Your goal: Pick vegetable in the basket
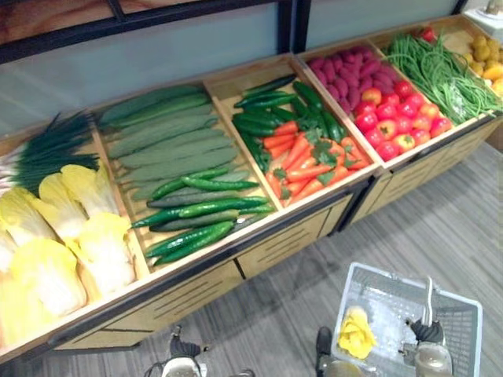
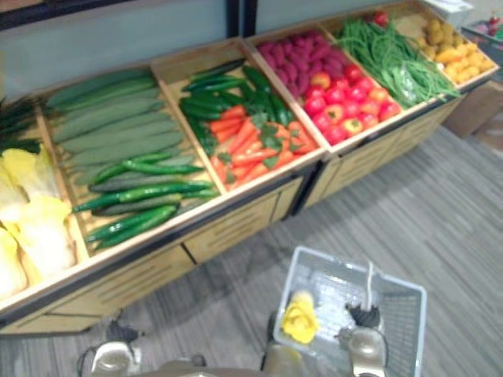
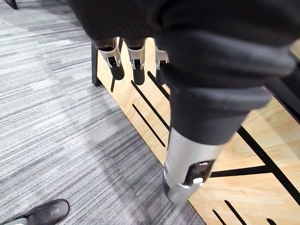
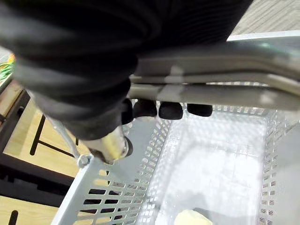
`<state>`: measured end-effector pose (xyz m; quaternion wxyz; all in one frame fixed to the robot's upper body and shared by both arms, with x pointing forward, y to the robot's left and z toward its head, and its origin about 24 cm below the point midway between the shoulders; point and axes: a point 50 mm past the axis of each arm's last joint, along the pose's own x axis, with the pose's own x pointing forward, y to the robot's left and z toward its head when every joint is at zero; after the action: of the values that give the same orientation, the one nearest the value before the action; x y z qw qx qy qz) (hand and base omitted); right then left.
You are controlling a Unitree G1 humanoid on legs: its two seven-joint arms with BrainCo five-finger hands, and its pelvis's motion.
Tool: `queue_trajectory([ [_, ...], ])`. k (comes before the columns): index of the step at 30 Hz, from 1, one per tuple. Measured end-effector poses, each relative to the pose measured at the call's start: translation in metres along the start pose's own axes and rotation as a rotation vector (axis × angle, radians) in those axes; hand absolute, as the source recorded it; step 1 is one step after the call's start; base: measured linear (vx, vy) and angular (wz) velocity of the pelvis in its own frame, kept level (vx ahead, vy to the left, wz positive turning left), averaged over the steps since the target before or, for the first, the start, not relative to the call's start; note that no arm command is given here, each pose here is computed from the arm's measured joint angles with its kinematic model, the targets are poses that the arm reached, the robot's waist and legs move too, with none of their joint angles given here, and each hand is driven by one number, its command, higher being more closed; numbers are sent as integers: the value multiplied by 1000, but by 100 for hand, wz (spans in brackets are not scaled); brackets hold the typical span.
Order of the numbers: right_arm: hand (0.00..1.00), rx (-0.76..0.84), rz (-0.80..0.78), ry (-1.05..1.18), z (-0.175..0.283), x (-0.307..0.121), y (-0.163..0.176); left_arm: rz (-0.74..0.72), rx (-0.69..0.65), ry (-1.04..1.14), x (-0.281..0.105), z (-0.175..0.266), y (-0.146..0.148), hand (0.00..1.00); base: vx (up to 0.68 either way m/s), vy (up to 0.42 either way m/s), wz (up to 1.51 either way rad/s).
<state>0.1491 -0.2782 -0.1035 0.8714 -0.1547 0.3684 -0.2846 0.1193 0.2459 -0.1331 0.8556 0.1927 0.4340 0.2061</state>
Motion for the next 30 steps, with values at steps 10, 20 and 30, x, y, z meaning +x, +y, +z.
queue_trajectory([
  [10,100,6,6,-51,10,-1,2,82,-84,154,-6,-36,18,0,28,-122,2],
  [20,100,-1,-44,-76,20,5,-12,4,-108,212,-24,-49,-14,0,151,-104,-47],
  [30,100,-37,-78,-92,25,6,-15,-62,2,154,-24,-43,-22,0,308,99,-18],
])
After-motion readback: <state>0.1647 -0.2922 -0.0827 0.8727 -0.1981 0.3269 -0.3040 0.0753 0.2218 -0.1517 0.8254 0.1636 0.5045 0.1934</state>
